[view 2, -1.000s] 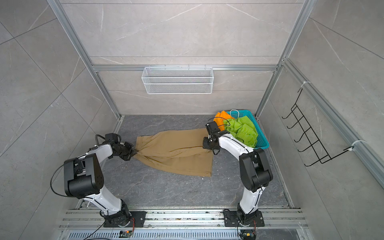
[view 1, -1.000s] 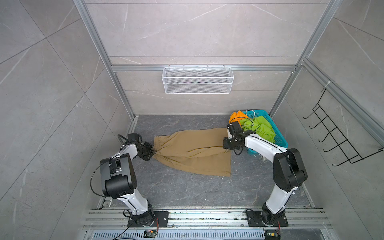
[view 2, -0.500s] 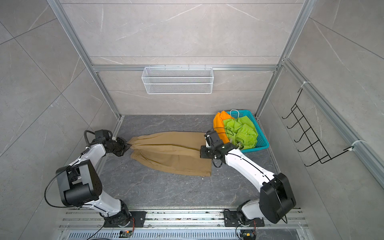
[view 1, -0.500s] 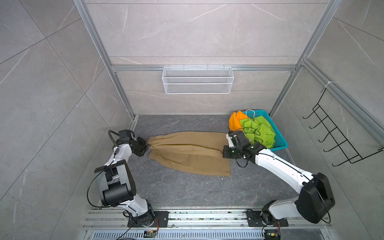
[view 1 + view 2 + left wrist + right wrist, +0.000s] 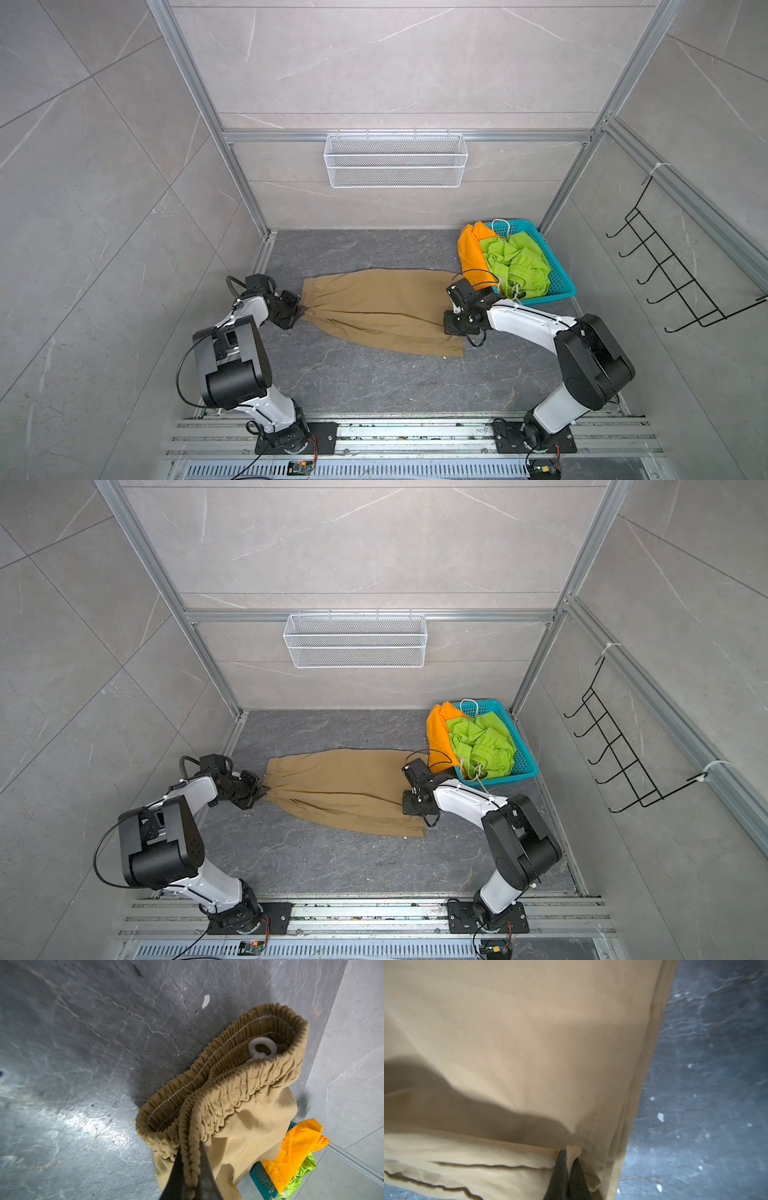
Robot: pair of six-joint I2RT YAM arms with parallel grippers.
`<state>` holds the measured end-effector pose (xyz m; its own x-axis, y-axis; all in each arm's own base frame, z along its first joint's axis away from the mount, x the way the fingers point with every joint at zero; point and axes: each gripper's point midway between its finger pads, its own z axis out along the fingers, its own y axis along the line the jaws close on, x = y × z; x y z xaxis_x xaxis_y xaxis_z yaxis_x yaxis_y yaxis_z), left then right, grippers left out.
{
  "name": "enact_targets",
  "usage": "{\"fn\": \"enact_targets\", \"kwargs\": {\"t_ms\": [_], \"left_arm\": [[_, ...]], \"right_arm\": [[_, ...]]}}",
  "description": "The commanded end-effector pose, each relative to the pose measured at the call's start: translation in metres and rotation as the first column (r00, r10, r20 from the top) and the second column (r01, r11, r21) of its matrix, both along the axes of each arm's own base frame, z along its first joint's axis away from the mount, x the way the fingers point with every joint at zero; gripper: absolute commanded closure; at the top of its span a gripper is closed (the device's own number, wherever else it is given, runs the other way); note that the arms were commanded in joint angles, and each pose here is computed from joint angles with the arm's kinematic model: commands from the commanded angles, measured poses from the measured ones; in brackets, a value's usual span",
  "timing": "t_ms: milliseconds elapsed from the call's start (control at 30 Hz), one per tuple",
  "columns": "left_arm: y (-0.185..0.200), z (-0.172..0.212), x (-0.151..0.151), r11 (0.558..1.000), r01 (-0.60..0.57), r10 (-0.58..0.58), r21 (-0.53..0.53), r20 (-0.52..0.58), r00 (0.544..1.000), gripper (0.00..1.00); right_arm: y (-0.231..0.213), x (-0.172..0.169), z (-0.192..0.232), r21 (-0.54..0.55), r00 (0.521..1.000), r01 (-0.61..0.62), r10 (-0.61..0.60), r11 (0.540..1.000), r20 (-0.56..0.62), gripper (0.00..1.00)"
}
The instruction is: Fold and stack the shorts
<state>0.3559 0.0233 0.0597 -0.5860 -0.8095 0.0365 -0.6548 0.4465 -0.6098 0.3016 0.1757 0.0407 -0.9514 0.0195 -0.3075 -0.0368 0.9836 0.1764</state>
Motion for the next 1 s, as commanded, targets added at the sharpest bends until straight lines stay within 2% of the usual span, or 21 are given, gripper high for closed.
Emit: {"fn": "enact_targets", "kwargs": {"t_ms": [0,100,200,300,433,567,633,667,733,767,967], "left_arm": [[-0.004,0.008,0.001,1.000,0.026,-0.026,0.011,0.046,0.999,1.00],[-0.009,0.007,0.001,0.999,0.041,-0.041,0.016,0.048,0.998,1.00],[-0.012,0.006,0.002,0.999,0.047,-0.047,0.010,0.048,0.998,1.00],[-0.012,0.005,0.002,0.999,0.053,-0.054,0.009,0.046,0.997,1.00],[-0.012,0.005,0.002,0.998,0.058,-0.058,0.006,0.045,0.997,1.00],[-0.013,0.008,0.002,0.998,0.063,-0.063,0.010,0.050,0.997,1.00],[-0.012,0.009,0.002,0.998,0.063,-0.064,0.011,0.050,0.997,1.00],[-0.012,0.008,0.001,0.998,0.066,-0.066,0.014,0.048,0.997,1.00],[-0.011,0.008,0.001,0.998,0.063,-0.064,0.018,0.040,0.997,1.00],[-0.010,0.008,0.001,0.998,0.064,-0.065,0.019,0.036,0.997,1.00],[-0.007,0.005,-0.002,0.998,0.054,-0.055,0.028,0.020,0.998,1.00]], "right_arm": [[-0.008,0.001,0.022,-0.021,0.999,-0.009,0.010,1.000,0.050,0.79],[-0.003,-0.009,0.019,0.022,1.000,-0.024,0.023,0.999,0.016,0.59],[0.000,-0.015,0.026,0.074,1.000,-0.012,0.010,0.997,0.022,0.47],[-0.002,-0.018,0.030,0.084,1.000,0.005,-0.007,0.996,0.021,0.40],[-0.001,-0.020,0.029,0.111,1.000,0.013,-0.014,0.994,0.005,0.39],[-0.004,-0.027,0.024,0.106,1.000,0.007,-0.006,0.994,-0.011,0.52],[-0.006,-0.032,0.018,0.105,1.000,0.004,-0.002,0.994,-0.026,0.69],[-0.007,-0.035,0.014,0.105,0.999,0.003,0.000,0.994,-0.034,0.82],[-0.011,-0.043,0.007,0.097,0.999,0.006,-0.001,0.995,-0.050,0.96],[-0.013,-0.047,0.004,0.091,0.998,0.005,0.000,0.996,-0.056,1.00],[-0.028,-0.070,-0.013,0.054,0.996,0.001,0.004,0.999,-0.092,1.00]]}}
